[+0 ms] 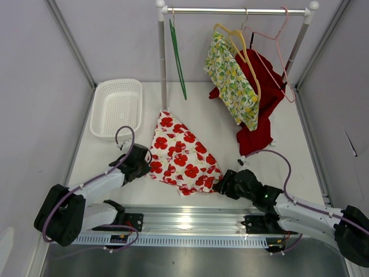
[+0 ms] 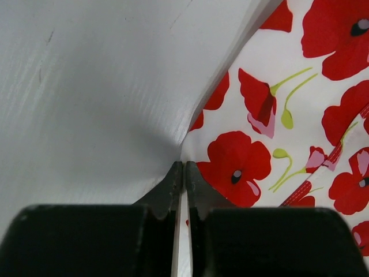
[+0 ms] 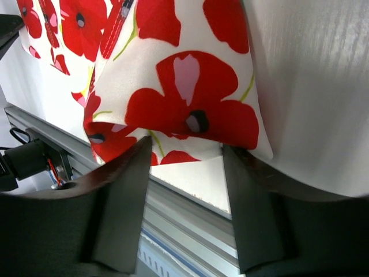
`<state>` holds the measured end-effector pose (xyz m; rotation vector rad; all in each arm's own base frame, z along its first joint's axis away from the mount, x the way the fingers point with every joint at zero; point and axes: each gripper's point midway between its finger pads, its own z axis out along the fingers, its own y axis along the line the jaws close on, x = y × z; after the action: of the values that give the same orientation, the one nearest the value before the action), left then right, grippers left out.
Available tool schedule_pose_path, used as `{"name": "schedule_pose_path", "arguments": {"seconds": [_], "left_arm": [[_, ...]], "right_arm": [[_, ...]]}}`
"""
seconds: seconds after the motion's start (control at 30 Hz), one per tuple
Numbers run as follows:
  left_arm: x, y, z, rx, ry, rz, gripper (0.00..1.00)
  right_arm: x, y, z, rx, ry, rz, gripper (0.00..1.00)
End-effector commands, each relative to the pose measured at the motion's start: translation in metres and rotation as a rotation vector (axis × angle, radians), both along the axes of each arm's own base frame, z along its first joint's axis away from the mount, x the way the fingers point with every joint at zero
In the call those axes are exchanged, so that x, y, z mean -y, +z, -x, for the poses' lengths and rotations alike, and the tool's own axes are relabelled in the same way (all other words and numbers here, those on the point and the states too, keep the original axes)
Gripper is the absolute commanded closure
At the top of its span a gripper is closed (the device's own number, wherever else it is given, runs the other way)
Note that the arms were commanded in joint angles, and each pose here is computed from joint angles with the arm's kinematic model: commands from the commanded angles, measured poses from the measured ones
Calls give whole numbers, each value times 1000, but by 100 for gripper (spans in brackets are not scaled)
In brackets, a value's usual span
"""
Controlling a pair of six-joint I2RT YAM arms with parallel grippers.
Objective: Place the skirt on the hanger
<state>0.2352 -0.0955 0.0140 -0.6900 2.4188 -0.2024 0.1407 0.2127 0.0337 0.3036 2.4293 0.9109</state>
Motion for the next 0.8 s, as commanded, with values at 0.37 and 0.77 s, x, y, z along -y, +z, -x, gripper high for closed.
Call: {"name": "schedule_pose_path", "arguments": {"seconds": [0.37, 0.77], "left_arm": [[6, 27, 6, 21, -98, 15, 100], [17, 168, -21, 283, -220, 29, 100]], "right_arm": [[9, 29, -11, 58, -61, -22, 84], [45, 150, -58, 234, -143, -49, 100]]}}
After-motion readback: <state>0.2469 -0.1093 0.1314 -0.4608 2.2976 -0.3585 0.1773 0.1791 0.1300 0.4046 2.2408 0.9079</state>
